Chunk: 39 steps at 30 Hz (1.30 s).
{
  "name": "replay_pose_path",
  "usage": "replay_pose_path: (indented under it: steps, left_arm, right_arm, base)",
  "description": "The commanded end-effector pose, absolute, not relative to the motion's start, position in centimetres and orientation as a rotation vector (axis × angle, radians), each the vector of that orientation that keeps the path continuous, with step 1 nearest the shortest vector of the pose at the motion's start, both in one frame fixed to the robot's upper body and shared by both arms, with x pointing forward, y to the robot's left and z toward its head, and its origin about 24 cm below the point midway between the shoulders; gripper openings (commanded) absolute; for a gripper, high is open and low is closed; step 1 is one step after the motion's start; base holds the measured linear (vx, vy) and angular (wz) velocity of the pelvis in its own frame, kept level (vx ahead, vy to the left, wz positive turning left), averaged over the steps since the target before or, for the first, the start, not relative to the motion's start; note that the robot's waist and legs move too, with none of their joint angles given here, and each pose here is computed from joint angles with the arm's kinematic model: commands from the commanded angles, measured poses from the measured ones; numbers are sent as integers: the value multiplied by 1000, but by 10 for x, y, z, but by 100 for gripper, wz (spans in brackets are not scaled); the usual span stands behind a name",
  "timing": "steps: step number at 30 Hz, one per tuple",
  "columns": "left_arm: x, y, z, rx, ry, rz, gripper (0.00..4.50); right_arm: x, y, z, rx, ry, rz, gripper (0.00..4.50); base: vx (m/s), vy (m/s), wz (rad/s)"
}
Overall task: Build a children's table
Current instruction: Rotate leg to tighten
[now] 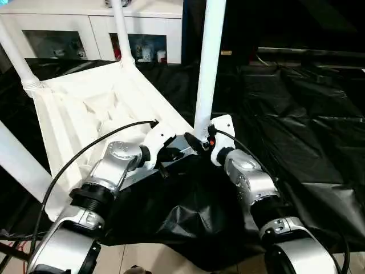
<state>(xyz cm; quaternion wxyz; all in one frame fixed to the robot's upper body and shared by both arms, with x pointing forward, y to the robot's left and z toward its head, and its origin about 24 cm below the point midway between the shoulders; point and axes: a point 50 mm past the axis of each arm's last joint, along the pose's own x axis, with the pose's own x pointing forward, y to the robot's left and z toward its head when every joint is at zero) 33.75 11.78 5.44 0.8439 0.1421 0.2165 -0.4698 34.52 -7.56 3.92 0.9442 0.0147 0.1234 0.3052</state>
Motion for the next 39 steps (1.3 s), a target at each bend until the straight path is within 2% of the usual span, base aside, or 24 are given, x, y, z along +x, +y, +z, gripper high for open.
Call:
replay_pose_path:
  steps: [1, 8, 10, 19, 25, 27, 32, 34, 37, 38, 39]
  left_arm:
    - [333, 101, 66, 293, 364, -1118, 0]
    - [321, 115, 61, 330, 391, -1215, 0]
    - [311, 123, 58, 374, 411, -1310, 0]
    - [297, 138, 56, 394, 464, -1415, 0]
    - [294, 145, 57, 396, 477, -1437, 0]
    - [294, 146, 58, 396, 478, -1437, 0]
    - [297, 145, 58, 380, 471, -1398, 0]
    - [302, 143, 59, 355, 461, -1348, 0]
    - [315, 136, 61, 335, 439, -1233, 0]
    - [316, 135, 61, 332, 437, -1220, 0]
    - [324, 129, 62, 318, 428, -1161, 0]
  right_arm:
    - [337, -59, 36, -12, 272, 772, 386]
    - [332, -82, 44, -129, 262, 979, 386]
    - [326, -95, 48, -181, 260, 1107, 386]
    - [319, -110, 56, -183, 282, 1256, 386]
    - [315, -113, 55, -183, 308, 1315, 326]
    - [314, -112, 54, -183, 316, 1325, 319]
    - [311, -109, 50, -169, 323, 1319, 283]
    - [312, -105, 47, -142, 319, 1266, 271]
    - [323, -99, 38, -92, 323, 1054, 265]
    - [324, -98, 37, -81, 325, 1031, 263]
    - [328, -93, 32, -34, 337, 928, 263]
  base:
    - [0, 0, 0]
    - [0, 0, 0]
    - [0, 0, 0]
    - [0, 0, 0]
    - [0, 0, 0]
    - [0, 0, 0]
    - [0, 0, 0]
    - [0, 0, 0]
    - [0, 0, 0]
    - [0, 0, 0]
    - [0, 0, 0]
